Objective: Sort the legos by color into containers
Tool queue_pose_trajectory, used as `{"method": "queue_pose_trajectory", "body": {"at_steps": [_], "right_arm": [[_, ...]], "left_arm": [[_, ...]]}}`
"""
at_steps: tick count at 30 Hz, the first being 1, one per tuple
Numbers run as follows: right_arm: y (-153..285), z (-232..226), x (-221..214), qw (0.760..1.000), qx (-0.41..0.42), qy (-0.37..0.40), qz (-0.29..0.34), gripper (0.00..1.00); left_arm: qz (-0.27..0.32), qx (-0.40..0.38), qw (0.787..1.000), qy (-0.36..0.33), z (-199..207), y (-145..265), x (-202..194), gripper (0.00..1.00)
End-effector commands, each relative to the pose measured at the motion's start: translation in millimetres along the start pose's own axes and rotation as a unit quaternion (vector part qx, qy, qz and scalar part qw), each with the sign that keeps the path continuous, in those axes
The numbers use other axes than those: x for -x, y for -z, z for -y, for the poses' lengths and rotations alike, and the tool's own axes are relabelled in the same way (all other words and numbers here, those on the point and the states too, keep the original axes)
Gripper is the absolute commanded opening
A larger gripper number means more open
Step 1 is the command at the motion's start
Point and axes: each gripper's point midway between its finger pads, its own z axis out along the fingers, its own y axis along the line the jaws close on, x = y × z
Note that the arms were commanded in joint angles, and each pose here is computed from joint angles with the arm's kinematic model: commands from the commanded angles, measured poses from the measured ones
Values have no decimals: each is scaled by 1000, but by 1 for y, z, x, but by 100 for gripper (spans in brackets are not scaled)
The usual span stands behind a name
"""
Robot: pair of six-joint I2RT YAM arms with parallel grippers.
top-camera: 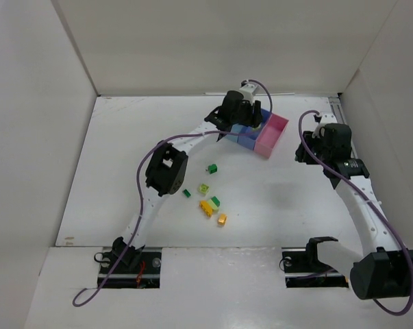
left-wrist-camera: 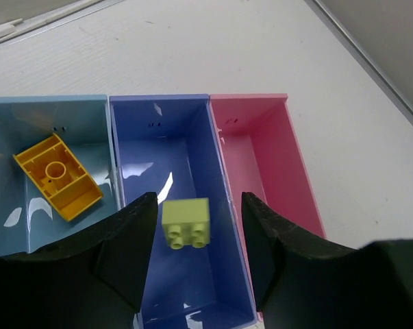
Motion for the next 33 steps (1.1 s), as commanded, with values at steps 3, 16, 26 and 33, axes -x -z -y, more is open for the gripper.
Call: {"method": "queue_pose_trajectory", "body": {"at_steps": [3, 16, 26, 33], "right_arm": [[4, 1, 23, 1000, -1, 6, 25, 11], [-37, -28, 53, 997, 74, 5, 35, 16], [-100, -59, 80, 996, 80, -1, 31, 20], [-141, -71, 70, 998, 64, -1, -4, 25]], "left_arm": [[33, -7, 999, -12, 9, 7, 33, 52], [105, -29, 992, -58, 59, 140, 108, 100], [75, 76, 994, -9, 33, 252, 40, 100], [38, 125, 991, 30, 15, 294, -15, 100]]}}
